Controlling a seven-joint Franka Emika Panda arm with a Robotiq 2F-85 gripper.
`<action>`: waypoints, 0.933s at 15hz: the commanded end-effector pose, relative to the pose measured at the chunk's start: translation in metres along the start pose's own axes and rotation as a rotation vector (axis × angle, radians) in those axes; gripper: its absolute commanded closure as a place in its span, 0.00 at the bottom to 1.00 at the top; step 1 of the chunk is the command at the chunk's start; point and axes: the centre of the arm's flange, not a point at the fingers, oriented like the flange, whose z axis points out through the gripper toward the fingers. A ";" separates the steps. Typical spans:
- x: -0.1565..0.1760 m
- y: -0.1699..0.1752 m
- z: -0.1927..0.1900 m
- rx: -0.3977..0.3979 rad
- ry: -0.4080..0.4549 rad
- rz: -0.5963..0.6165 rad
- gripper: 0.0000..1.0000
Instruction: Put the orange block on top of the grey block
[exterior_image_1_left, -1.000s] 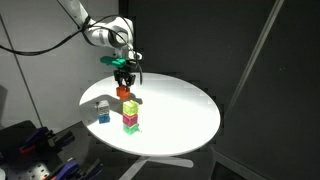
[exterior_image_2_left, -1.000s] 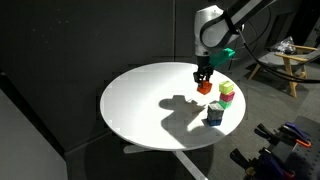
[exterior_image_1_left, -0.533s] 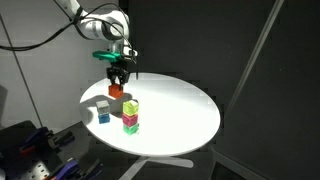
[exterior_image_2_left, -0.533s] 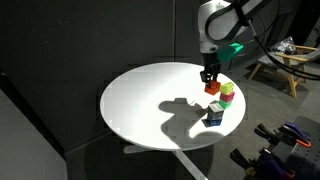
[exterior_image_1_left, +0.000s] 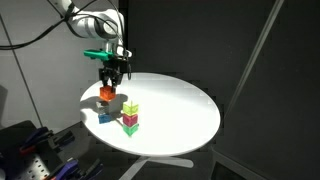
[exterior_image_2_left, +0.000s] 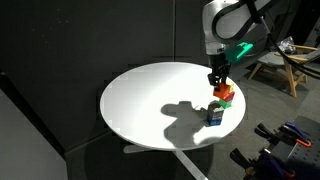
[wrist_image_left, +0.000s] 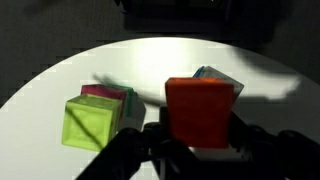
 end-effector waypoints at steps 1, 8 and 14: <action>-0.017 -0.011 0.006 -0.030 0.005 0.037 0.70; -0.020 -0.026 0.009 -0.031 0.033 0.134 0.70; -0.017 -0.035 0.010 -0.032 0.035 0.200 0.70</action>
